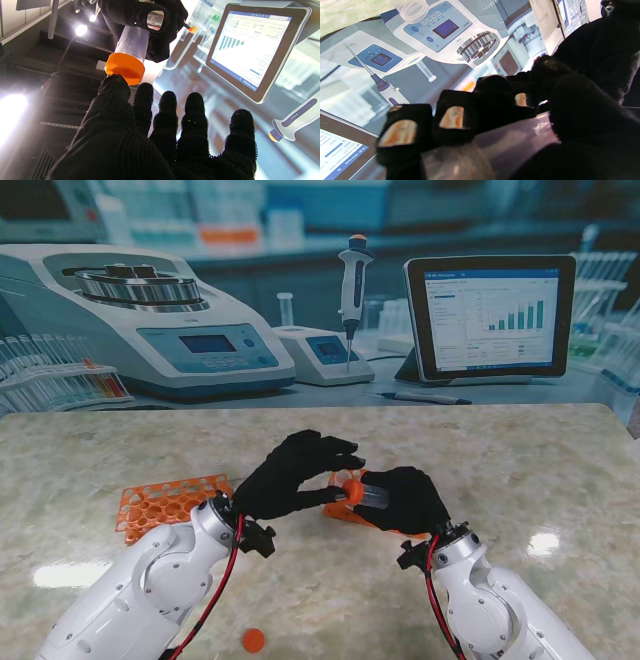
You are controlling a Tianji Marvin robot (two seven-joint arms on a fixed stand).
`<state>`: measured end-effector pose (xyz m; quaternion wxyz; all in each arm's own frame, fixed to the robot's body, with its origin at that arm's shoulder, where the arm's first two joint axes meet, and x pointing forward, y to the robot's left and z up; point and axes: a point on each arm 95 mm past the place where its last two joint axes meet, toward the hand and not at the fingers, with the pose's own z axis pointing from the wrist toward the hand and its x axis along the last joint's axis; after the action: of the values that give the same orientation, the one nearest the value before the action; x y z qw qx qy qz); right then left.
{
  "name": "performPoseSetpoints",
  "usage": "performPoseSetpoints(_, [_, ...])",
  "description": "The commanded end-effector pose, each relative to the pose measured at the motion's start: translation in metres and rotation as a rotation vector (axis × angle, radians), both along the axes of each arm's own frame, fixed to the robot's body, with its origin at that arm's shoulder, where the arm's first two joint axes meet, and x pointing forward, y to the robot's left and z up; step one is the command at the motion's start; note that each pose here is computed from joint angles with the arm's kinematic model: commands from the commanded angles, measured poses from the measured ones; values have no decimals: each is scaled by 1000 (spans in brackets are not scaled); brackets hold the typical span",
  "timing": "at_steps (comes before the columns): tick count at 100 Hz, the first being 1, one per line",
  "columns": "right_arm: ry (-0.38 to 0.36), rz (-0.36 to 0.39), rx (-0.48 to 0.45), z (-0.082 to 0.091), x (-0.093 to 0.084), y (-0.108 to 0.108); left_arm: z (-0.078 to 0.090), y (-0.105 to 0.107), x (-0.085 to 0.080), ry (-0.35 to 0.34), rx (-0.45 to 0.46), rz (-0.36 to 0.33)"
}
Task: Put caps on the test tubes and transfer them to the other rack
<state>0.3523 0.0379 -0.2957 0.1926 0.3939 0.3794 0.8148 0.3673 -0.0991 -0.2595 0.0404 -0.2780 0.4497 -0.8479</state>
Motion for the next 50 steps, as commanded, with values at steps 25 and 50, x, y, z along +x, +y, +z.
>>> performPoseSetpoints(25, [3,2,4,0,-2,2,-1,-2,-1,-4,11,3])
performPoseSetpoints(50, [2,5,4,0,-2,2,-3,-8,0,-9,16,-1])
